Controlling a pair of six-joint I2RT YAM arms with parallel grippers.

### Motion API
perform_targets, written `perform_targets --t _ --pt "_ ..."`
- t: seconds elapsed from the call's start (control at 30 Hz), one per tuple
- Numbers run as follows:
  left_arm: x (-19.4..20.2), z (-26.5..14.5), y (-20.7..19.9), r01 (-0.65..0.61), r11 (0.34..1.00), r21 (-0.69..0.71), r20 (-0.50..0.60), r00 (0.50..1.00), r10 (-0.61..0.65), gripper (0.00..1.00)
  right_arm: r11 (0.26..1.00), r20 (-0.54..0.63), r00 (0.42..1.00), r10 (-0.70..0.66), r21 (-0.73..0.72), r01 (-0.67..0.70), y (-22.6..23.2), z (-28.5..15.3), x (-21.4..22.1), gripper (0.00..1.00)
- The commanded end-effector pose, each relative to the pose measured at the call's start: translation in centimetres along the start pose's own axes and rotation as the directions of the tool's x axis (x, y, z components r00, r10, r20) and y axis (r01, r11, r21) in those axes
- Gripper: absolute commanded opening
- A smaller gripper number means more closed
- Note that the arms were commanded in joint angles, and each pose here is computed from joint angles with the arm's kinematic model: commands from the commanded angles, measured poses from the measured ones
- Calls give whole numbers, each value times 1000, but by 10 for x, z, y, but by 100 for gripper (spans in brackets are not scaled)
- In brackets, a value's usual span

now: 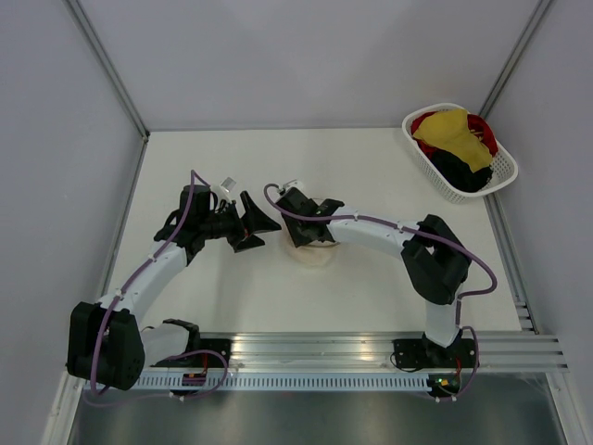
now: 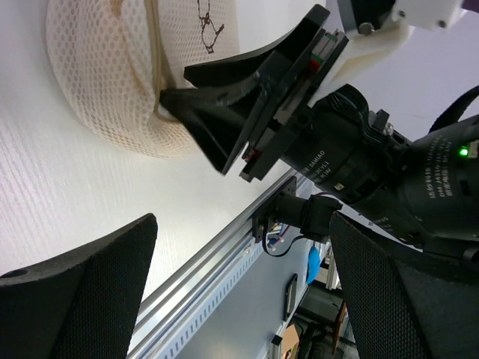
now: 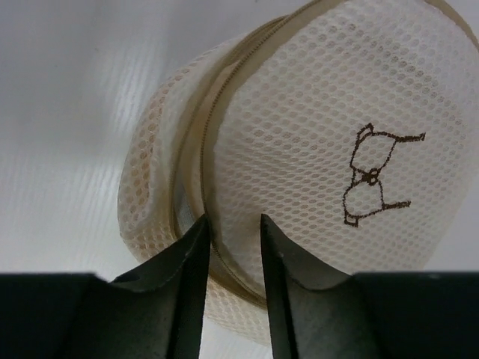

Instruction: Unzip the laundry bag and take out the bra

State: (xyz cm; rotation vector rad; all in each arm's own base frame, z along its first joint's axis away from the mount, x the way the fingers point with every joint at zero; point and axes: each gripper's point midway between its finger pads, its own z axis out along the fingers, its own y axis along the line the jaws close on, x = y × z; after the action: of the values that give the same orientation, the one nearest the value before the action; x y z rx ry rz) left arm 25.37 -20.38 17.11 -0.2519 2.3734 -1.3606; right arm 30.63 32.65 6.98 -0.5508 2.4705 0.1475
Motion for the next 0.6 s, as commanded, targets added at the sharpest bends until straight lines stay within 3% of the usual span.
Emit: perform_targets --t 0.0,0.13,0.2,0.57 --pt "1 -5 -6 11 1000 16 9 1000 -11 99 989 42 999 14 149 -20 -24 -4 -16 37" --pt "2 -5 -5 13 1000 17 7 1000 -14 99 987 89 996 22 159 -36 -30 -24 -28 8" --pt "1 -5 -6 13 1000 18 9 1000 -13 99 990 134 990 34 134 -52 -30 -42 -38 3" --pt "-2 -3 -11 7 999 43 0 1000 -7 99 996 265 961 82 -54 -70 -21 -131 -75 1"
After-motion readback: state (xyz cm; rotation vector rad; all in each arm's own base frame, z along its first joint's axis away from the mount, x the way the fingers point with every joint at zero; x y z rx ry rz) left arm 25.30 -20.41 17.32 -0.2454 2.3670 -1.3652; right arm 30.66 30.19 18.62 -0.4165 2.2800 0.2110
